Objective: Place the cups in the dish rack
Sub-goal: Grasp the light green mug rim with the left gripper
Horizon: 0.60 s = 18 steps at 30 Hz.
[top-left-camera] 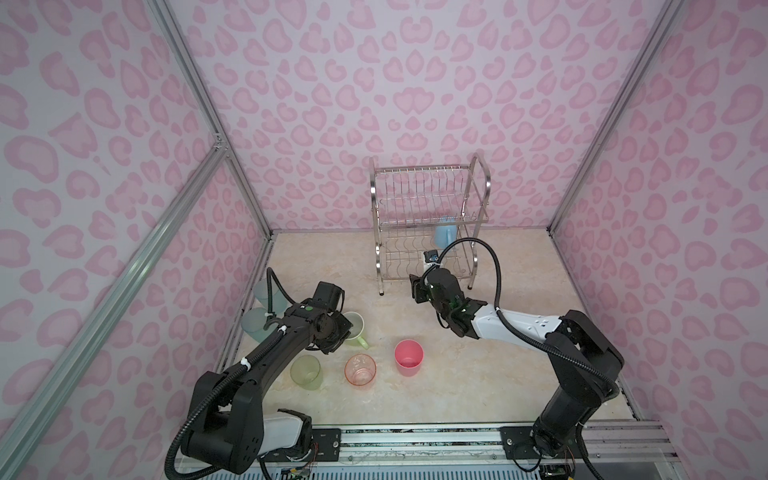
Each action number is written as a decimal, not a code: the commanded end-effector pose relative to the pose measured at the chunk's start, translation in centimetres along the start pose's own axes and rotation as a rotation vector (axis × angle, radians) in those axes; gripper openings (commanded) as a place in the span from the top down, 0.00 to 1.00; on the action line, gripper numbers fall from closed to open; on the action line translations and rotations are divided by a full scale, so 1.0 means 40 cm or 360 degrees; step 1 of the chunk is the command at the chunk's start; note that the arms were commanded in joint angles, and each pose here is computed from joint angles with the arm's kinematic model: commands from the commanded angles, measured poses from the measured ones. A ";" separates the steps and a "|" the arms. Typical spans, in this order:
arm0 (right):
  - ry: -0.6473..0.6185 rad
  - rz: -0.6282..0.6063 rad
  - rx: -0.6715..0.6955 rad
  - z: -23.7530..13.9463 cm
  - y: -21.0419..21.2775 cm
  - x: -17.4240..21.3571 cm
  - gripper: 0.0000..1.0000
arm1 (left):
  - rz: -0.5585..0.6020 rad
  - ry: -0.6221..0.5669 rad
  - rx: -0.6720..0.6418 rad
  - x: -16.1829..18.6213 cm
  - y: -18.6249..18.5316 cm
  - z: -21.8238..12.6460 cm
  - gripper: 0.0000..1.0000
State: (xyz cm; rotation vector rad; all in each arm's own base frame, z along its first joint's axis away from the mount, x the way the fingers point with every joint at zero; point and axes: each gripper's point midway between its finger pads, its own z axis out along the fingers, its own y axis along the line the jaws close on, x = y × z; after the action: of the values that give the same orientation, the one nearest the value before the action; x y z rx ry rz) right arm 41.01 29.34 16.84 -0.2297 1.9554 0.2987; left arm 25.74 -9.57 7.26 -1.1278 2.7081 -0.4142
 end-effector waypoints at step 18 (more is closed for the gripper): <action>0.0002 0.0075 -0.0061 -0.036 0.011 -0.031 0.37 | 0.0100 -0.0129 0.0177 -0.046 -0.083 -0.077 0.97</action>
State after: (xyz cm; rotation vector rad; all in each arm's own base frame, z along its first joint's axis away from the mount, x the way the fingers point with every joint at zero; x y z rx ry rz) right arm 40.45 29.14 18.81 -0.2151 1.9328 0.3351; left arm 26.91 -9.48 9.58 -1.0724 2.6652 -0.4284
